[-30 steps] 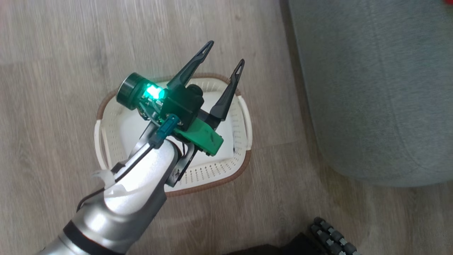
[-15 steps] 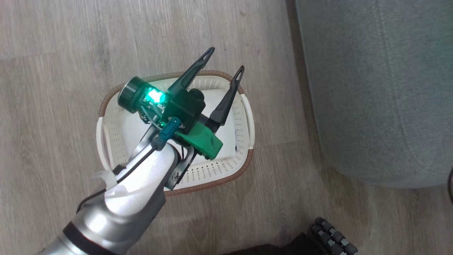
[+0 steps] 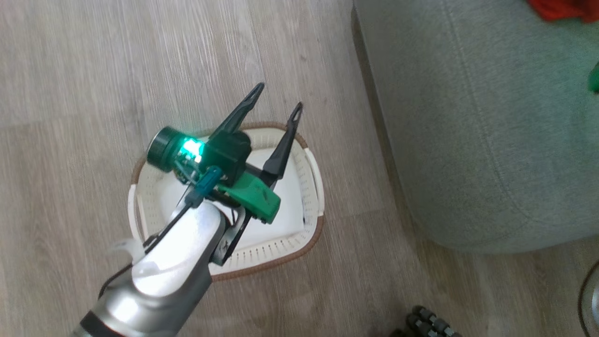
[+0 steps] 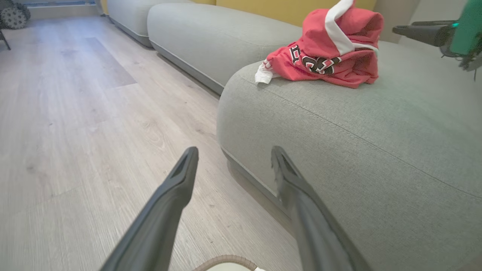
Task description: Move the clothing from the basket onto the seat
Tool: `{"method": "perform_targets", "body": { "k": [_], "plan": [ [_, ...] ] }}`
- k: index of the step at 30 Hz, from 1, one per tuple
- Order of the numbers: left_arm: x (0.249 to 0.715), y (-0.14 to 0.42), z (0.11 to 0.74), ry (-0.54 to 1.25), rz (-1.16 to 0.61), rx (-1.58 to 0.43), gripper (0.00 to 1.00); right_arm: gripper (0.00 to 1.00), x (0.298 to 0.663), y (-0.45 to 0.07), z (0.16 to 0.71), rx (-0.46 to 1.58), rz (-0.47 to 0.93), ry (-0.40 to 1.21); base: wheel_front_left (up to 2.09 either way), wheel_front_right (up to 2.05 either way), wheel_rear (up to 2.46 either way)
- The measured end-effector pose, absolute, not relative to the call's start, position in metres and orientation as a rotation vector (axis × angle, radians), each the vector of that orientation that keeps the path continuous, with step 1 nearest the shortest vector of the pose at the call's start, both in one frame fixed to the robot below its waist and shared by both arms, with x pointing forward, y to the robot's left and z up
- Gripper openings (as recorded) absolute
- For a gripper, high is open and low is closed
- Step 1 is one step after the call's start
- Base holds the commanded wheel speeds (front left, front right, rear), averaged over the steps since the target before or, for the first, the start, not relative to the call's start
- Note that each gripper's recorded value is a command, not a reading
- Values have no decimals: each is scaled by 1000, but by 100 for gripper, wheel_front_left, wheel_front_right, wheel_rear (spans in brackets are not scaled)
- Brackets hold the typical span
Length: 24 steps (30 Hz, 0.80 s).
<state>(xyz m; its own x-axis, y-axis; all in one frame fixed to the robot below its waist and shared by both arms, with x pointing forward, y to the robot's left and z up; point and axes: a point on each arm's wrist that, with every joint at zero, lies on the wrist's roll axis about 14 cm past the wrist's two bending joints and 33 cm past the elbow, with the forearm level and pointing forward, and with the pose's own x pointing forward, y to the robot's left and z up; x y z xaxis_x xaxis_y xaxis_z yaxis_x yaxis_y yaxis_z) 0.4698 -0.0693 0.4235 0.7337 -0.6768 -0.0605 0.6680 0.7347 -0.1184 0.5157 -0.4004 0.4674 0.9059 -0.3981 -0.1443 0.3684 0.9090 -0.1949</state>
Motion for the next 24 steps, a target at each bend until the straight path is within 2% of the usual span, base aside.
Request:
{"method": "perform_targets", "body": {
  "k": [13,24],
  "plan": [
    [448,-35,463,60,-587,-115,100,100,485,-368,531,-124,-311,1,0,0,0],
    [410,60,490,23,-274,-126,100,100,464,-260,531,-9,-71,-53,0,0,0]
  ]
}}
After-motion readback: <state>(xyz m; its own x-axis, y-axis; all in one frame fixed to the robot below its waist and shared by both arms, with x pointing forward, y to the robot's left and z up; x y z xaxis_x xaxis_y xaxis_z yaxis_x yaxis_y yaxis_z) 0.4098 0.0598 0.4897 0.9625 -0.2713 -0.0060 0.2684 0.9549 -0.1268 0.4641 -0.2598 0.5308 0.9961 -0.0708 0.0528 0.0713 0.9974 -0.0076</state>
